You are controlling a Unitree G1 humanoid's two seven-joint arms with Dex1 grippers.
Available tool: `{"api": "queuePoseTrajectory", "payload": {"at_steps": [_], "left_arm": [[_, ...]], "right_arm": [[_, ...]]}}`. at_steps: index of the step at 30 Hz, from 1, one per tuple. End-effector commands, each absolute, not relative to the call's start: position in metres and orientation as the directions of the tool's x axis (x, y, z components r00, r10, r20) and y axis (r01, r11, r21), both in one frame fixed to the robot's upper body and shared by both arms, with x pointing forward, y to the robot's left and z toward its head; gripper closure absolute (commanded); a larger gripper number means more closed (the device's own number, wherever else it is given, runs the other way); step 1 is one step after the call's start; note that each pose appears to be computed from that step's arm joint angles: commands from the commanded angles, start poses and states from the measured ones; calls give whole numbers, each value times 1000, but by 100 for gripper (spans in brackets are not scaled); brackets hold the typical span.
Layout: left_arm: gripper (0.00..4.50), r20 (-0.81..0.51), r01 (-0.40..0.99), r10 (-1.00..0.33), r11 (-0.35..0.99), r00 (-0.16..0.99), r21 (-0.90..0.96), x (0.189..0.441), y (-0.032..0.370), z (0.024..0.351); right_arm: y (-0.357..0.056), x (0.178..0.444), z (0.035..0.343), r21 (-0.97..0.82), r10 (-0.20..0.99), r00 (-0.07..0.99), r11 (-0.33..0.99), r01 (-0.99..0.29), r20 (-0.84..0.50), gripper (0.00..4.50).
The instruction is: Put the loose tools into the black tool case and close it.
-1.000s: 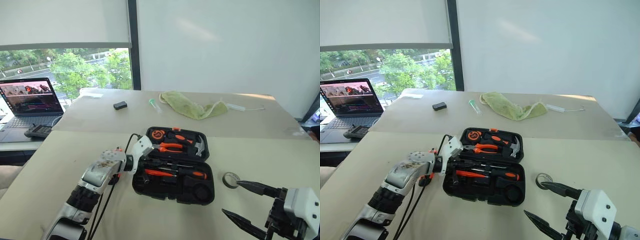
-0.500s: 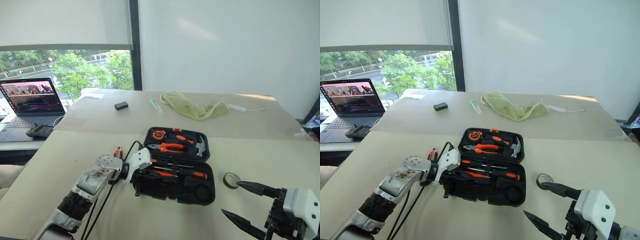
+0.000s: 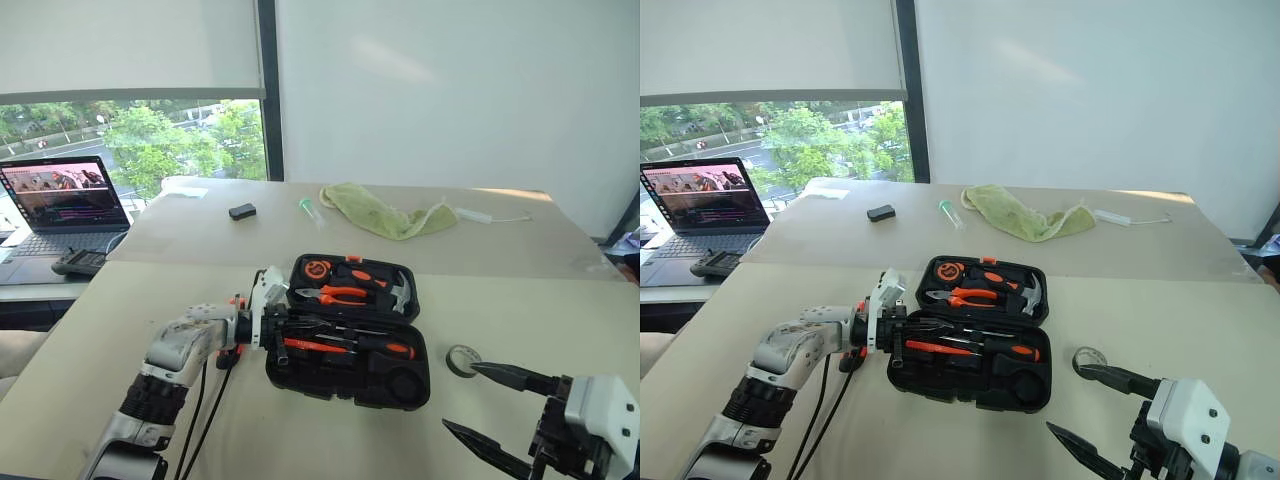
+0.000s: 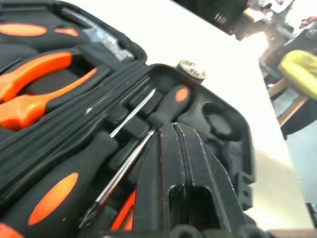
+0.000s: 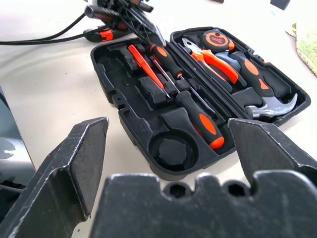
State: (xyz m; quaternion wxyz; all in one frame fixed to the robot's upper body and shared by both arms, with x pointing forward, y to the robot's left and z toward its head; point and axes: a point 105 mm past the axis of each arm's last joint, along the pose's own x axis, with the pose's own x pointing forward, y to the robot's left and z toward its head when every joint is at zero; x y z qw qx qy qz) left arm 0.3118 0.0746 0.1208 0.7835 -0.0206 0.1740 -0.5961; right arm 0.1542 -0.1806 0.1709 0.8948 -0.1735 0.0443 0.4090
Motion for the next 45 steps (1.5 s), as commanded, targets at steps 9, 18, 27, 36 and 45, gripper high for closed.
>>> {"api": "queuePoseTrajectory", "payload": {"at_steps": [9,18,27,36,45], "left_arm": [[447,-421,938,-881,306,214,-165,301,82,85],[447,-467,898,-855,370,227,-240,302,84,71],[447,-255,902,-939,306,233,-305,295,81,114],[397,-72,865,-896,443,439,-235,300,113,171],[89,-278,493,-457,867,845,70,315,192,155]], "right_arm": [[-178,153,174,-287,722,658,598,-749,-213,0],[-178,153,174,-287,723,657,596,-750,-215,0],[-176,152,173,-277,724,656,599,-751,-215,0],[-179,165,163,-240,702,670,625,-743,-242,0],[-171,171,175,-266,770,611,560,-785,-181,0]]}}
